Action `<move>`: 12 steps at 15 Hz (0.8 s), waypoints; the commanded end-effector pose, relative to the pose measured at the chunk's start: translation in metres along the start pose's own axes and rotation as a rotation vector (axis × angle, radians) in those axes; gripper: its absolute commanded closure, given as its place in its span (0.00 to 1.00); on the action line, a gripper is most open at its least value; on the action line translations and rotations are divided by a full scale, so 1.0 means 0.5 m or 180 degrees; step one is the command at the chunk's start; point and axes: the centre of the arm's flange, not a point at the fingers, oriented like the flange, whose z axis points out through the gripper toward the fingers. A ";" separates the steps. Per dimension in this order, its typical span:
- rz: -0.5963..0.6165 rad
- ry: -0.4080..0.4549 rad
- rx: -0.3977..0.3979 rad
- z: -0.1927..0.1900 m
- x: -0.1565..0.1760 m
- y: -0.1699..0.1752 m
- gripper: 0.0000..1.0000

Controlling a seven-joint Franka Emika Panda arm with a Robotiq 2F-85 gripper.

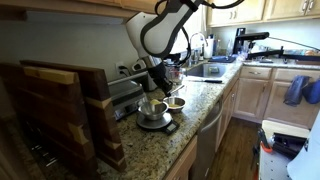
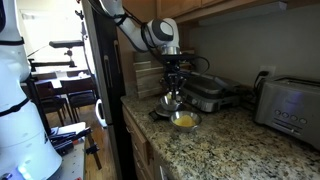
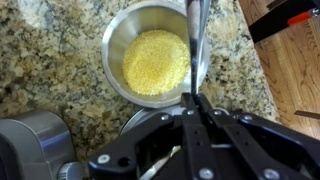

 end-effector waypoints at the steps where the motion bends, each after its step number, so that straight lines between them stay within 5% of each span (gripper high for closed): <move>1: -0.0147 -0.0175 -0.0189 0.000 0.035 -0.019 0.98; 12: -0.0289 -0.0675 -0.1024 0.026 0.090 -0.033 0.98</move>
